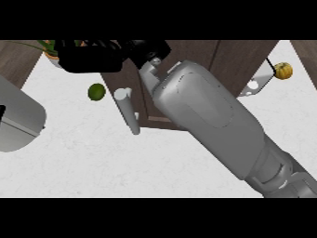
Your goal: Pick up the wine, place it into the cabinet and close the cabinet
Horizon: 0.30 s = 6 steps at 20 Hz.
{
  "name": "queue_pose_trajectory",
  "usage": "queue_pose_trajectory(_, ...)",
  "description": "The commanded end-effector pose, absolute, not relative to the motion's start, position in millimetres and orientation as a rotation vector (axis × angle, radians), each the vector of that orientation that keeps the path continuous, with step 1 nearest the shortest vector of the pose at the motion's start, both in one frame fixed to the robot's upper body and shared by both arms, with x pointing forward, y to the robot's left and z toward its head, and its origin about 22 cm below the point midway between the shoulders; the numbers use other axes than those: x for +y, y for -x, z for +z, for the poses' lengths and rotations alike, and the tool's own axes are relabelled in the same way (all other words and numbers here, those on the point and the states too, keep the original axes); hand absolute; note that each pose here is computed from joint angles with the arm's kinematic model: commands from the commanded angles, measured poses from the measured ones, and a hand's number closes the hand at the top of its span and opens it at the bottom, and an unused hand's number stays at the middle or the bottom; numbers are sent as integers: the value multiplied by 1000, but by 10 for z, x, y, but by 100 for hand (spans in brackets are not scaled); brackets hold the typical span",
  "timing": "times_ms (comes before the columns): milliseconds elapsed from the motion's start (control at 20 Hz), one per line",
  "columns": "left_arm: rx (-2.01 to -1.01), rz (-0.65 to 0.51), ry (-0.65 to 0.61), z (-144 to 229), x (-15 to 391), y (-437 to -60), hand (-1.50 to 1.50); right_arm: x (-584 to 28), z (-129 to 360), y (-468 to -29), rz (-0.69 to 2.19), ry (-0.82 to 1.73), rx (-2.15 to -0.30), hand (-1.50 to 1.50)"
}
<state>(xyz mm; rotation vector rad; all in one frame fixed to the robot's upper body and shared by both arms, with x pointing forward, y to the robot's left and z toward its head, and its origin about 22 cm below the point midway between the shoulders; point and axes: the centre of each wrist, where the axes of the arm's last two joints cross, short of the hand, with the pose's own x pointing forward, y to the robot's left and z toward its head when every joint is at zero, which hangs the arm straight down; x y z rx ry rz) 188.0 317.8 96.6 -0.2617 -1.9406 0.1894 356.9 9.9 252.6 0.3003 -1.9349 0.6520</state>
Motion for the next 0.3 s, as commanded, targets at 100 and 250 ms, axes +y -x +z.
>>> queue_pose_trajectory(100,-1946,180,264,1046,3218,-1956,-150,-333,2300,-4005,585,-85,-1890,150)
queue_pose_trajectory(250,-1943,198,278,1054,3017,-1942,-150,-381,2259,-4036,587,-100,-1889,150)
